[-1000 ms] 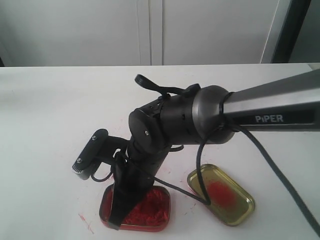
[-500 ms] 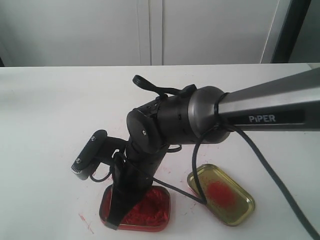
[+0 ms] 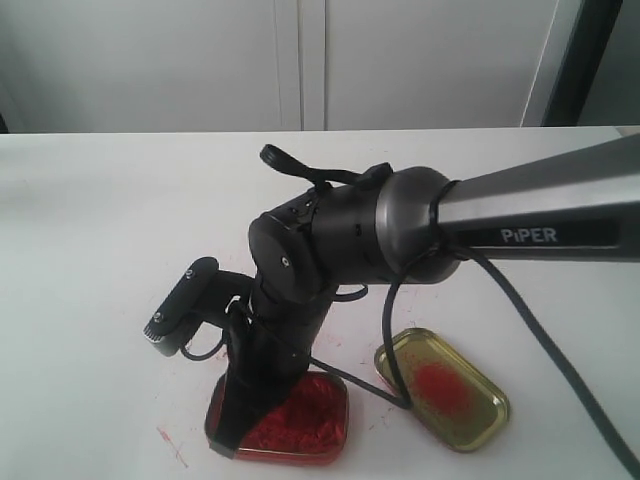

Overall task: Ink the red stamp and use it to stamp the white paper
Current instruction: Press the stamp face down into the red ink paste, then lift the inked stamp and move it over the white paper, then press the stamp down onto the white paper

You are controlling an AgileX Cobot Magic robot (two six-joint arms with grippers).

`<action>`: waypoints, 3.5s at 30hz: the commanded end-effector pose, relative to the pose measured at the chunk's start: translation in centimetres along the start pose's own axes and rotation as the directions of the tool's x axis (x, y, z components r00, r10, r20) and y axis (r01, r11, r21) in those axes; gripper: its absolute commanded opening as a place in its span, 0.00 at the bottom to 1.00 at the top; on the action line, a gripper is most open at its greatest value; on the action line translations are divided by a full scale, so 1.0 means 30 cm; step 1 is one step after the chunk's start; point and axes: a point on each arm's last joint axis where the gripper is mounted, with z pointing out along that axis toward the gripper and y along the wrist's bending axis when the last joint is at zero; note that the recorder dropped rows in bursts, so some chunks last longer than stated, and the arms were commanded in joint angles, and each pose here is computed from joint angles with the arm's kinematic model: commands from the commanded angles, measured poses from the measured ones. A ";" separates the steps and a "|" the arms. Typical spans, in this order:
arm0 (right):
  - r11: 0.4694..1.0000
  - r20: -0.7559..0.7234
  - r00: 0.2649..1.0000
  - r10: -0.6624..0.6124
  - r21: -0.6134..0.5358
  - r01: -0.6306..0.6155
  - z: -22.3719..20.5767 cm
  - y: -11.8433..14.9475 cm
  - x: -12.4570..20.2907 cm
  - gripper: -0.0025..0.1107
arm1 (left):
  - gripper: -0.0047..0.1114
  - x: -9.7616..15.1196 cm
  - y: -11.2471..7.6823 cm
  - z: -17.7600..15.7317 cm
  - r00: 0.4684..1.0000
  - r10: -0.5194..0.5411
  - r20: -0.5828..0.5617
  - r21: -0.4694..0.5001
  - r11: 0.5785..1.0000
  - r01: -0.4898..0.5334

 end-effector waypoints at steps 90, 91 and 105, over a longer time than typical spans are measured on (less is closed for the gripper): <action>0.801 0.212 0.816 0.538 0.173 -0.574 -0.031 -0.662 0.034 0.02 | 0.04 0.008 -0.001 0.002 1.000 -0.007 -0.010 0.003 1.000 0.007; 0.801 0.210 0.816 0.539 0.173 -0.574 -0.025 -0.663 0.034 0.02 | 0.04 0.008 -0.001 0.002 1.000 -0.007 -0.010 0.003 1.000 0.007; 0.797 -0.089 0.794 0.601 0.139 -0.588 0.277 -0.637 0.153 0.02 | 0.04 0.008 -0.001 0.002 1.000 -0.007 -0.010 0.003 1.000 0.007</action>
